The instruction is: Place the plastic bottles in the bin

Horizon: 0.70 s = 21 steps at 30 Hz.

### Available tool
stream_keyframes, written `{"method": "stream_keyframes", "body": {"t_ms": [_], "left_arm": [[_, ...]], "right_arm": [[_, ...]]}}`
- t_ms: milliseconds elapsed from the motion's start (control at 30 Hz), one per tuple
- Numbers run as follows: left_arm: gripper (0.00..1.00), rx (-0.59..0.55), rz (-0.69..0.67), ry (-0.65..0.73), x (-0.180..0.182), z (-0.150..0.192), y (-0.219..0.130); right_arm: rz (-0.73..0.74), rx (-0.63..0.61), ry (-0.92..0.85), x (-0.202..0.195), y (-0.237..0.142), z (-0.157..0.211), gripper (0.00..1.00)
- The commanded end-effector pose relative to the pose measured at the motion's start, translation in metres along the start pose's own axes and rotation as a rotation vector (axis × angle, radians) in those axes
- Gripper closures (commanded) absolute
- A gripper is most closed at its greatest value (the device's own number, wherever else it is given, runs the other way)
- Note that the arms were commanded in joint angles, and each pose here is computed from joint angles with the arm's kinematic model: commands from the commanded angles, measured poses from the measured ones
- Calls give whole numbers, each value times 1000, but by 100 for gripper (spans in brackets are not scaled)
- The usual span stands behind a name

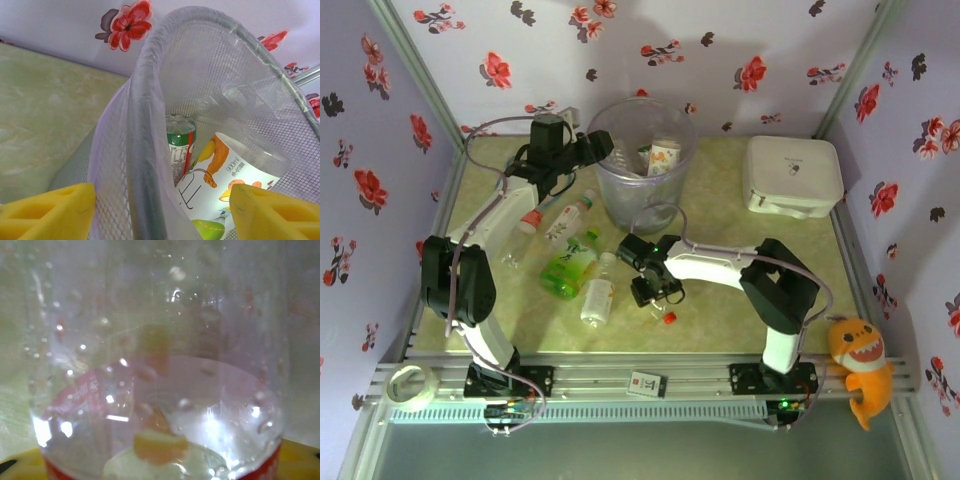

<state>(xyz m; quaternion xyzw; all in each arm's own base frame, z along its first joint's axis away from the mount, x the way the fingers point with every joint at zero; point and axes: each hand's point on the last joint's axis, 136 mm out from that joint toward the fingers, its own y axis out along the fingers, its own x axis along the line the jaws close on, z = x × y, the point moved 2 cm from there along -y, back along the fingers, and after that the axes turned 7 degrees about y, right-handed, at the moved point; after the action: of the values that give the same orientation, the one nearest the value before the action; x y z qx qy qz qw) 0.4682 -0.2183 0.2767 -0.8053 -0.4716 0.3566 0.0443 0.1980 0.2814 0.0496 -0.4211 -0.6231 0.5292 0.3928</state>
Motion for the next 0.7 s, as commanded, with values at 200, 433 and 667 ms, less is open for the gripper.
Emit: {"method": "stream_keyframes", "body": {"t_ms": [200,433,667], "left_arm": [[28,82,-23,0,9,24,15],[28,79,-18,-9,9,24,19],[28,84,-18,-8,10,25,20]], "right_arm": [[90,-93,17,-39,-54,8,41],[130,-108,187,-98,-70,23,45],[175,-173,316,-152,-94,7,44]]}}
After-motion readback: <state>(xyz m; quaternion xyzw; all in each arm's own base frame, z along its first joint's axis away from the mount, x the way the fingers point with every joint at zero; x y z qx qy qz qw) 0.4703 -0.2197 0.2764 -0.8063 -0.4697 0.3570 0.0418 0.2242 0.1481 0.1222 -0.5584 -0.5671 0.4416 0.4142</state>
